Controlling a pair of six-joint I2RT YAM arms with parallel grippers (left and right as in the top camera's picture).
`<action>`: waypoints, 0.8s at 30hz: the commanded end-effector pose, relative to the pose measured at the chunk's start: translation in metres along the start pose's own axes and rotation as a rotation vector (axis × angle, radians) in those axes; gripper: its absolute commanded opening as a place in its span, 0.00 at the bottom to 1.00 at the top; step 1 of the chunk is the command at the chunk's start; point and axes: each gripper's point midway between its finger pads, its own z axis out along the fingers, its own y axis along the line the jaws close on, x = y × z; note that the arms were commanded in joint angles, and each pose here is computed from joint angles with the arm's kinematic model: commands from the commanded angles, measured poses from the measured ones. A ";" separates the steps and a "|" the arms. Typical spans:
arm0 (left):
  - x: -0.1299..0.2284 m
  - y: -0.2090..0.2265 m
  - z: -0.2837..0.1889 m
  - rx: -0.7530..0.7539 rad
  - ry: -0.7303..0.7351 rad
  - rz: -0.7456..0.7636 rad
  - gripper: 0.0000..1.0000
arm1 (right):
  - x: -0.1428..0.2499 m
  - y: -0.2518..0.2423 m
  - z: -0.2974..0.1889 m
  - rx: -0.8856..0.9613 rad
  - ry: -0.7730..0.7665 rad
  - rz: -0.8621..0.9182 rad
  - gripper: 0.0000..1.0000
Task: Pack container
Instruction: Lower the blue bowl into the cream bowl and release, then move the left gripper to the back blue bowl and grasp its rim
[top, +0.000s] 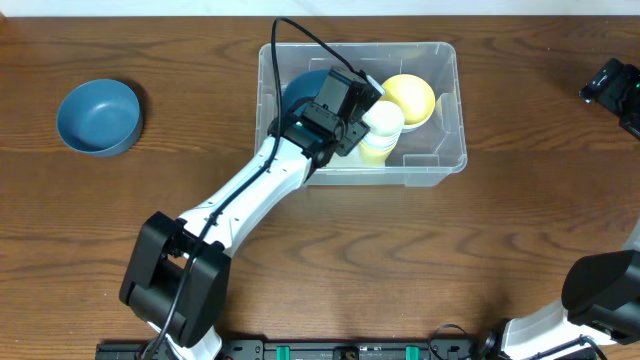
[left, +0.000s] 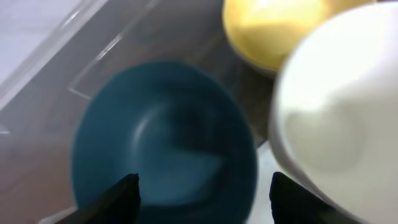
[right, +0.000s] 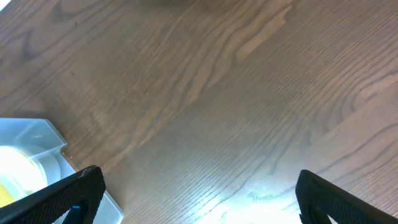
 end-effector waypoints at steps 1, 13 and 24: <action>-0.007 0.019 -0.009 -0.052 -0.025 -0.020 0.67 | -0.004 -0.002 -0.004 0.004 -0.015 0.002 0.99; -0.027 0.130 -0.109 -0.264 -0.209 -0.261 0.75 | -0.004 -0.002 -0.003 0.004 -0.015 0.002 0.99; 0.098 0.313 -0.142 -0.641 -0.097 -0.591 0.75 | -0.004 -0.002 -0.004 0.004 -0.015 0.001 0.99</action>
